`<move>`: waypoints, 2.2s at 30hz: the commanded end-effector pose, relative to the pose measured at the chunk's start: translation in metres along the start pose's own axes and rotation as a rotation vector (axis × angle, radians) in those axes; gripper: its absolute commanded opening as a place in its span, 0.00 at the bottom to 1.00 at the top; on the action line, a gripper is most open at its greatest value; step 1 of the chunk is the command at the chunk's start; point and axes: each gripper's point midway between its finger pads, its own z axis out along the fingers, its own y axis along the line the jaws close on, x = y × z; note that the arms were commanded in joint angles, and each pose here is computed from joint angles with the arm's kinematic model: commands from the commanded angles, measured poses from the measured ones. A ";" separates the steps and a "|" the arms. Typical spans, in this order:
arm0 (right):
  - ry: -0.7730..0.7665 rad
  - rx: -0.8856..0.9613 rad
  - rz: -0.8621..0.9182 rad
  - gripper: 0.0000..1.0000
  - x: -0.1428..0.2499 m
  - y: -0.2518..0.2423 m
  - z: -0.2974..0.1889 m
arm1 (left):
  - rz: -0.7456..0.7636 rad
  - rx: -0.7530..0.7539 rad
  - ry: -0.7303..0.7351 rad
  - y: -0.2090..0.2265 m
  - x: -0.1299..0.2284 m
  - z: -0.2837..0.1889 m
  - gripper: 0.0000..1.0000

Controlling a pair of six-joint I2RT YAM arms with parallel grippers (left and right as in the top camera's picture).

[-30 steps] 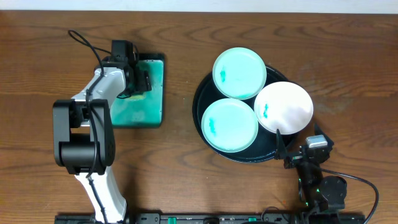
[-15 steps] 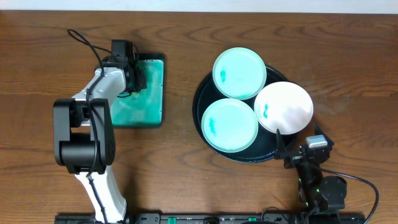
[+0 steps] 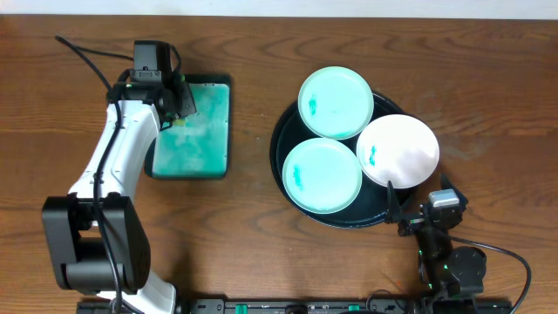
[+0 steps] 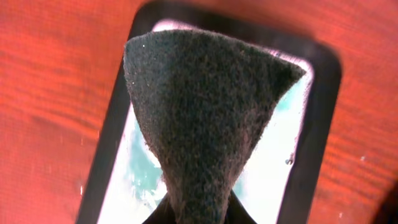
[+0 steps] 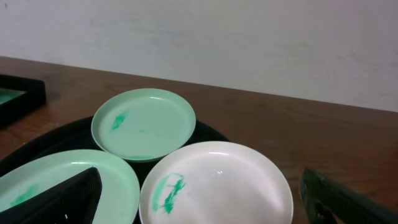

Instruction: Clean dirty plates on tray and stack at the side

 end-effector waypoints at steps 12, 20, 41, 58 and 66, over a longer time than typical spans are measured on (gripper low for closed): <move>0.007 0.014 -0.008 0.99 0.002 -0.003 0.000 | -0.039 0.002 0.291 -0.006 0.083 0.065 0.43; 0.007 0.014 -0.008 0.99 0.002 -0.003 0.000 | 0.037 0.021 0.240 -0.008 0.071 0.068 0.80; 0.007 0.014 -0.008 0.99 0.002 -0.003 0.000 | 0.035 0.015 0.262 -0.007 0.078 0.069 0.31; 0.007 0.014 -0.008 0.99 0.002 -0.003 0.000 | 0.030 0.114 -0.061 -0.024 0.001 -0.046 0.07; 0.007 0.014 -0.008 0.99 0.002 -0.003 0.000 | 0.027 0.130 -0.170 -0.025 -0.017 -0.075 0.07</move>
